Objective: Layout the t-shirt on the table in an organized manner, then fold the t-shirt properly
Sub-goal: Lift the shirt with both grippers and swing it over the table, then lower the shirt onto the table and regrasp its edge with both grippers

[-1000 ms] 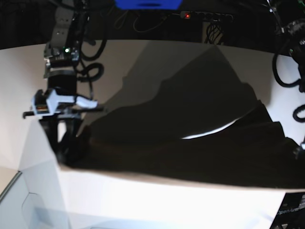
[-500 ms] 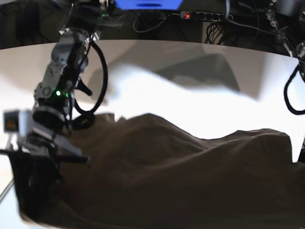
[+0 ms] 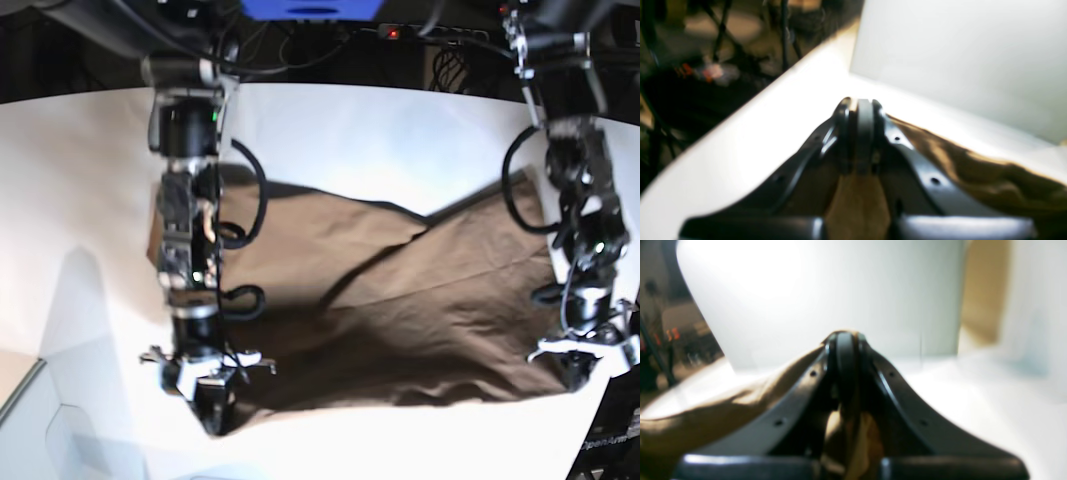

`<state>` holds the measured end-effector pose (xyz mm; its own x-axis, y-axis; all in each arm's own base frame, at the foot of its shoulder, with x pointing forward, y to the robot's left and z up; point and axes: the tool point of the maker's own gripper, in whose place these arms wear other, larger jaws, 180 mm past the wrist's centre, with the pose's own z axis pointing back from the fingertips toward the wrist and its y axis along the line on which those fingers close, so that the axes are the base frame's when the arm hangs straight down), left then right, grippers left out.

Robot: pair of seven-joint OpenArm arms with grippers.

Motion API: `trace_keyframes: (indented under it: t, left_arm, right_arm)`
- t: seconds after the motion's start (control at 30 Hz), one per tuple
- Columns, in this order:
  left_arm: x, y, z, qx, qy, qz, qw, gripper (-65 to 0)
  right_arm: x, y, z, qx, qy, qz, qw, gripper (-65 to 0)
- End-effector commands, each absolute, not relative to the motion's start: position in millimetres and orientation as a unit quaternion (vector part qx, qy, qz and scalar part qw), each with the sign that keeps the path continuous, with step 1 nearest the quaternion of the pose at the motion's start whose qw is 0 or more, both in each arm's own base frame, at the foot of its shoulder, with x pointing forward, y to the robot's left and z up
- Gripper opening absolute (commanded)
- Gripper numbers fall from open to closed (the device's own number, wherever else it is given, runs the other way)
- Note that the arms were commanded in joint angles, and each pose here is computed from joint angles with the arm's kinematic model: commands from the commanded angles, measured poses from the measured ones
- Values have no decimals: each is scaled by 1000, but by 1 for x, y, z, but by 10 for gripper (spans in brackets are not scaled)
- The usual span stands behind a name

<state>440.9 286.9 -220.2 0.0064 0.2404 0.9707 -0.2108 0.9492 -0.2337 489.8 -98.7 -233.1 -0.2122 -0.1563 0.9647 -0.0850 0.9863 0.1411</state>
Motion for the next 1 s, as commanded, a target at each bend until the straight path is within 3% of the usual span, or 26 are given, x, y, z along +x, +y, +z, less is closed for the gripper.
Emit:
trace_keyframes:
  t: [0.0,0.27,0.33,0.43,0.5,0.6,0.73,0.97]
  left_arm:
    - [455,295,-194,0,-711,163,684,-648]
    - [528,283,-240,23,-638,142,756,-620]
    - [536,283,-238,21,-634,143,760,-542]
    - [538,285,-243,24,-627,146,765,-377]
    - [537,283,-236,20,-635,144,758,-312]
    - [525,279,-225,23,-654,132,745,-308]
    - [488,265,-214,30,-681,101,725,-308]
    - [394,269,-298,43,-603,111,789,-308]
  right_arm:
    - [503,-99,-211,81,-797,-30,598,-650]
    - [557,-106,-253,83,-732,-17,676,-635]
    - [558,-113,-258,78,-724,-20,685,-564]
    - [557,-115,-270,77,-705,-18,704,-402]
    - [548,-116,-285,75,-700,-19,710,-309]
    - [526,-123,-292,66,-714,-22,697,-217]
    - [483,-135,-293,49,-732,-30,679,-175]
    - [394,-131,-310,37,-732,-38,679,-176]
